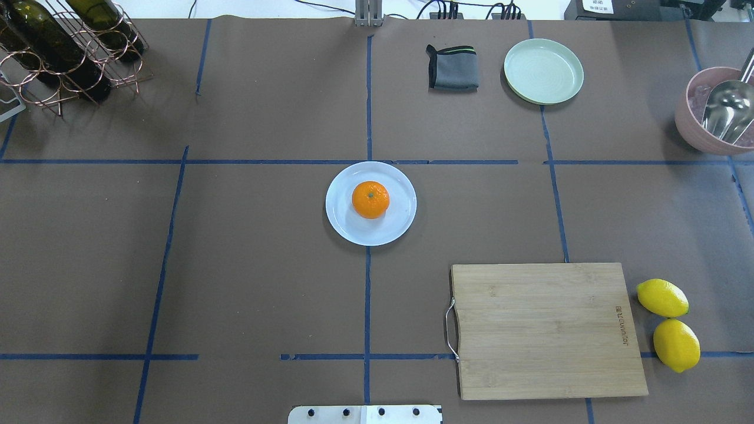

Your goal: Pick orange to plate

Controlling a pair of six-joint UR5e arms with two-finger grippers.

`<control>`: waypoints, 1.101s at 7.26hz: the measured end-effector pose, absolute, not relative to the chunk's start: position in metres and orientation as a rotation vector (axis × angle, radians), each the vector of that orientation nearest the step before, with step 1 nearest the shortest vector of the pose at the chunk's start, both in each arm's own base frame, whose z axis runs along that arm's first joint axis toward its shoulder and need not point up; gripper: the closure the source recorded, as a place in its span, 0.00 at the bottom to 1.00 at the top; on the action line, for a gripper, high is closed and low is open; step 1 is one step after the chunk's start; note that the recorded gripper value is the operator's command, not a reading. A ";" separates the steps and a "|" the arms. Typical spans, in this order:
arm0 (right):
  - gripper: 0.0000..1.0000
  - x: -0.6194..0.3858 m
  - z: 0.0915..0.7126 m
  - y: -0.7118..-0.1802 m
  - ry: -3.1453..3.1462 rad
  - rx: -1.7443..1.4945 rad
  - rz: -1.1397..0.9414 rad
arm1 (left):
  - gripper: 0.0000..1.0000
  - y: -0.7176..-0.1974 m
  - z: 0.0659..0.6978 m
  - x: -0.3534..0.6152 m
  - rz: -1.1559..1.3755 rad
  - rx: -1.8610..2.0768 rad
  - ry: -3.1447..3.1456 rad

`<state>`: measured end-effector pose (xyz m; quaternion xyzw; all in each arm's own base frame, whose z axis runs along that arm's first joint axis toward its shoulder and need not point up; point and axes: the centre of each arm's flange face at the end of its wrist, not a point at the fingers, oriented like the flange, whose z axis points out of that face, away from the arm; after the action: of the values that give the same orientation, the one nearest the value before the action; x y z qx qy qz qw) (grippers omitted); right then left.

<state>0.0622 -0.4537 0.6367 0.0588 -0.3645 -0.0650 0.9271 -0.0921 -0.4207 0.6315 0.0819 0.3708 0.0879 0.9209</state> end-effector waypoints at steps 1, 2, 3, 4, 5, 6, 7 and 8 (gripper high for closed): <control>0.00 0.062 0.638 -0.453 -0.748 0.120 -0.133 | 0.00 -0.421 0.632 -0.092 0.181 0.168 0.762; 0.00 0.062 0.638 -0.453 -0.749 0.120 -0.133 | 0.00 -0.421 0.632 -0.092 0.180 0.168 0.762; 0.00 0.062 0.639 -0.452 -0.750 0.120 -0.133 | 0.00 -0.421 0.633 -0.092 0.180 0.167 0.762; 0.00 0.062 0.639 -0.452 -0.750 0.120 -0.133 | 0.00 -0.420 0.633 -0.092 0.179 0.166 0.762; 0.00 0.062 0.639 -0.452 -0.750 0.120 -0.133 | 0.00 -0.420 0.633 -0.092 0.179 0.165 0.762; 0.00 0.062 0.639 -0.452 -0.750 0.121 -0.132 | 0.00 -0.420 0.633 -0.092 0.179 0.165 0.762; 0.00 0.062 0.639 -0.452 -0.750 0.121 -0.132 | 0.00 -0.420 0.633 -0.092 0.179 0.165 0.762; 0.00 0.062 0.639 -0.452 -0.750 0.121 -0.133 | 0.00 -0.420 0.633 -0.092 0.179 0.165 0.762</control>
<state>0.0622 -0.4517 0.6389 0.0590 -0.3658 -0.0648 0.9266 -0.0921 -0.4199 0.6334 0.0801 0.3710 0.0870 0.9211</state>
